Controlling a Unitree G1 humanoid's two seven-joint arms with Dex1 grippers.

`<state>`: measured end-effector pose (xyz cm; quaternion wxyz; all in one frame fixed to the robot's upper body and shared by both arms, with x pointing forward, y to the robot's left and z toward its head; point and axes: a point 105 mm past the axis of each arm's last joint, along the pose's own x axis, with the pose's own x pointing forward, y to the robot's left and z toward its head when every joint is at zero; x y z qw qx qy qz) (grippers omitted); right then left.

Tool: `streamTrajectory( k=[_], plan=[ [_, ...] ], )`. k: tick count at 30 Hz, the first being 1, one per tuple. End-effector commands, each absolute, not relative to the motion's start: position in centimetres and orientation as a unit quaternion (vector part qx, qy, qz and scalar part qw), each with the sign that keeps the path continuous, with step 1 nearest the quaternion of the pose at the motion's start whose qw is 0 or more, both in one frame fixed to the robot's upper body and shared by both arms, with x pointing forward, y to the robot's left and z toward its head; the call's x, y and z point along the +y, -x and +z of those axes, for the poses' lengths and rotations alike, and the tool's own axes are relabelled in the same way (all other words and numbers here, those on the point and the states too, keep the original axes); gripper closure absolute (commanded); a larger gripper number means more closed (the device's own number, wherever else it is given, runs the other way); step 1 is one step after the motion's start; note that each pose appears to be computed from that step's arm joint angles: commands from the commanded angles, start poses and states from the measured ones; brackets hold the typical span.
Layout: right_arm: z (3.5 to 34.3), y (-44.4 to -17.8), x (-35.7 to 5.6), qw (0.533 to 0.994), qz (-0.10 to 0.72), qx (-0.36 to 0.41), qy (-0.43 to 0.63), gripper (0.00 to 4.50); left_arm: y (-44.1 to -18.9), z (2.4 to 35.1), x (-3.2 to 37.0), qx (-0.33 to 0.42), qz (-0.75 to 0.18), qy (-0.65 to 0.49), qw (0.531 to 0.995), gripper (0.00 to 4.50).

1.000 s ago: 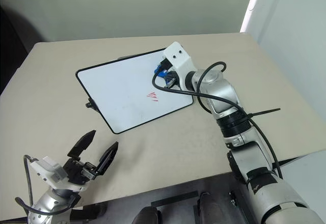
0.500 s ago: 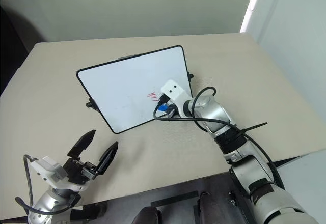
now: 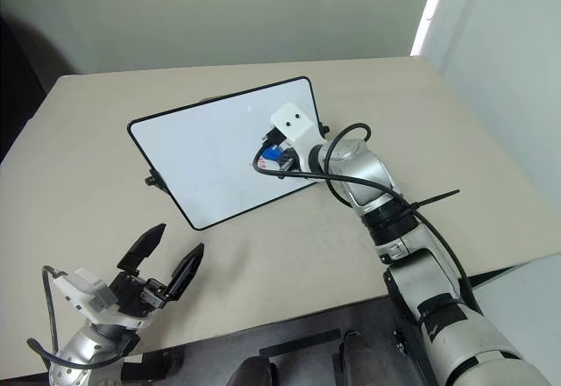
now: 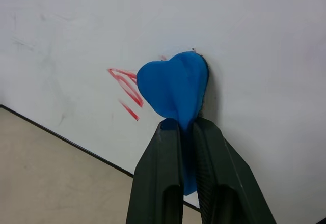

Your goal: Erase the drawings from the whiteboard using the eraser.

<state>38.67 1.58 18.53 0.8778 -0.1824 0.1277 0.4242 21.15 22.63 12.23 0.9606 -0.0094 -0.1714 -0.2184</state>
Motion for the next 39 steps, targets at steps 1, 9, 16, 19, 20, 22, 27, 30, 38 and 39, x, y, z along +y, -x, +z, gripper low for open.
streamTrajectory(
  k=[1,9,16,19,20,22,27,30,38,39],
  plan=[
    [17.6,-37.4,2.6,0.865,0.447,0.131,0.186,4.32,-20.9,13.2,22.4,-0.190,-0.222,0.005,0.956,0.00],
    [17.1,-37.4,2.5,0.864,0.445,0.141,0.191,4.32,-20.8,13.1,22.3,-0.189,-0.224,0.005,0.956,0.00],
    [21.9,-39.2,2.4,0.888,0.419,0.077,0.173,4.32,-20.9,13.1,22.4,-0.189,-0.221,0.006,0.957,0.00],
    [23.9,-39.3,2.7,0.892,0.418,0.052,0.163,4.32,-20.9,13.1,22.5,-0.188,-0.219,0.005,0.957,0.00],
    [24.3,-39.3,2.8,0.892,0.418,0.047,0.163,4.32,-21.0,13.1,22.5,-0.188,-0.219,0.006,0.957,0.00],
    [24.7,-39.1,3.1,0.892,0.421,0.039,0.163,4.32,-21.0,13.1,22.5,-0.188,-0.218,0.006,0.958,0.00],
    [24.0,-38.7,3.6,0.885,0.432,0.047,0.166,4.32,-21.0,13.1,22.6,-0.189,-0.218,0.006,0.958,0.00],
    [21.5,-38.1,3.8,0.874,0.445,0.083,0.178,4.32,-21.0,13.1,22.6,-0.189,-0.218,0.006,0.958,0.00],
    [15.8,-37.3,2.9,0.856,0.445,0.173,0.199,4.32,-20.9,13.2,22.6,-0.189,-0.219,0.006,0.957,0.00],
    [15.3,-37.4,2.7,0.856,0.441,0.182,0.201,4.32,-20.9,13.2,22.6,-0.189,-0.218,0.006,0.957,0.00]
  ],
)
